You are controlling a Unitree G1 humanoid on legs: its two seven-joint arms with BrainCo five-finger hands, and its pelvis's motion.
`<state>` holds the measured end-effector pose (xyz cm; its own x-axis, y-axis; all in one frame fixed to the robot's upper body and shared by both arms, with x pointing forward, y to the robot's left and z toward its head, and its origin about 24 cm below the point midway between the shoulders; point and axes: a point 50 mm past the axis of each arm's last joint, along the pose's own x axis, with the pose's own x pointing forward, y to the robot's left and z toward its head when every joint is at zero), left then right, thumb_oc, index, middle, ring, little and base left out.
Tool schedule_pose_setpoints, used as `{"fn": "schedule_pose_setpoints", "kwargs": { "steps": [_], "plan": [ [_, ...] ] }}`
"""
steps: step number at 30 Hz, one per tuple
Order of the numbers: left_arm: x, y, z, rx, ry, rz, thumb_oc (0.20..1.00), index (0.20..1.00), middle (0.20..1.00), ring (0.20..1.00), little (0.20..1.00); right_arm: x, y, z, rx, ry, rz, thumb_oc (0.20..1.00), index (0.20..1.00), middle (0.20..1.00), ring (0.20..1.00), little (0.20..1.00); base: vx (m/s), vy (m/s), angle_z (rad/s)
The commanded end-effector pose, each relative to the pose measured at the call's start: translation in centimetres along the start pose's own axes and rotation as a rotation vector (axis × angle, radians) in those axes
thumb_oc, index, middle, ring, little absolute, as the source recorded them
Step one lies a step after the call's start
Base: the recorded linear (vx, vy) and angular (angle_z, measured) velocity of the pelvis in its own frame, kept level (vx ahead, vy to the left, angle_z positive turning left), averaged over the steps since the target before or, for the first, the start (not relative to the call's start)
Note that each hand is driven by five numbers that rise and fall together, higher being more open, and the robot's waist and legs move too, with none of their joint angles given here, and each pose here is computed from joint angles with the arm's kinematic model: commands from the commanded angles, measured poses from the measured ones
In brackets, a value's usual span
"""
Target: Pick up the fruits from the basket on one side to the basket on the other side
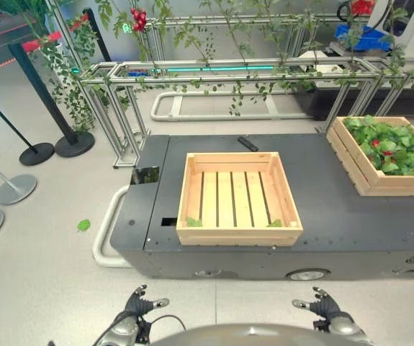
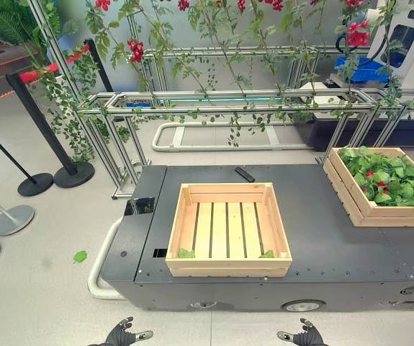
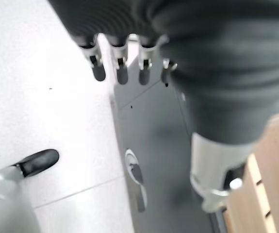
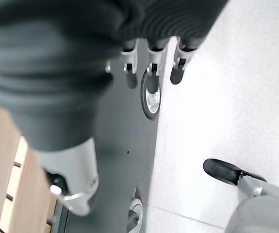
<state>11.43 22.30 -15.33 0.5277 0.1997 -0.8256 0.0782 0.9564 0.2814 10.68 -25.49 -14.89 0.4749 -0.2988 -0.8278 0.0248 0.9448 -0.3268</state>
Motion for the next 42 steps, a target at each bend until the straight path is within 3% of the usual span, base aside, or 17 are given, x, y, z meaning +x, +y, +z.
{"fn": "schedule_pose_setpoints", "kwargs": {
  "steps": [1, 20, 26, 31, 37, 42],
  "plan": [
    [0.4, 1.2, 1.0, -0.284, 0.014, -0.017, 1.0, 1.0, 1.0, 1.0, 1.0, 0.4, -0.7, 1.0, 0.05, 0.029, 0.048, 1.0, 1.0, 1.0, 1.0, 1.0, -0.07, 0.005, -0.06],
    [0.4, 1.8, 1.1, -0.293, 0.019, -0.007, 1.0, 1.0, 1.0, 1.0, 1.0, 0.3, -1.1, 1.1, 0.067, 0.021, 0.052, 1.0, 1.0, 1.0, 1.0, 1.0, 0.0, -0.058, -0.09],
    [0.8, 2.9, 3.5, -0.312, -0.072, 0.024, 1.0, 1.0, 1.0, 1.0, 1.0, 0.3, -2.6, 2.0, 0.081, -0.034, 0.017, 1.0, 1.0, 1.0, 1.0, 1.0, -0.06, -0.192, -0.06],
    [0.7, 3.7, 2.7, -0.338, -0.045, 0.064, 1.0, 1.0, 1.0, 1.0, 1.0, 0.3, -3.7, 2.3, 0.1, -0.049, -0.014, 1.0, 1.0, 1.0, 1.0, 1.0, 0.1, -0.06, -0.09],
    [0.0, 5.2, 0.1, -0.391, 0.017, 0.143, 1.0, 1.0, 1.0, 1.0, 1.0, 0.1, -6.9, 7.7, 0.122, -0.262, -0.094, 1.0, 1.0, 1.0, 1.0, 1.0, 0.19, 0.115, -0.13],
    [0.0, 6.3, 0.4, -0.399, -0.007, 0.172, 1.0, 1.0, 1.0, 1.0, 1.0, 0.0, -7.4, 8.9, 0.128, -0.305, -0.105, 1.0, 1.0, 1.0, 1.0, 1.0, 0.27, 0.23, -0.48]
  ]
}}
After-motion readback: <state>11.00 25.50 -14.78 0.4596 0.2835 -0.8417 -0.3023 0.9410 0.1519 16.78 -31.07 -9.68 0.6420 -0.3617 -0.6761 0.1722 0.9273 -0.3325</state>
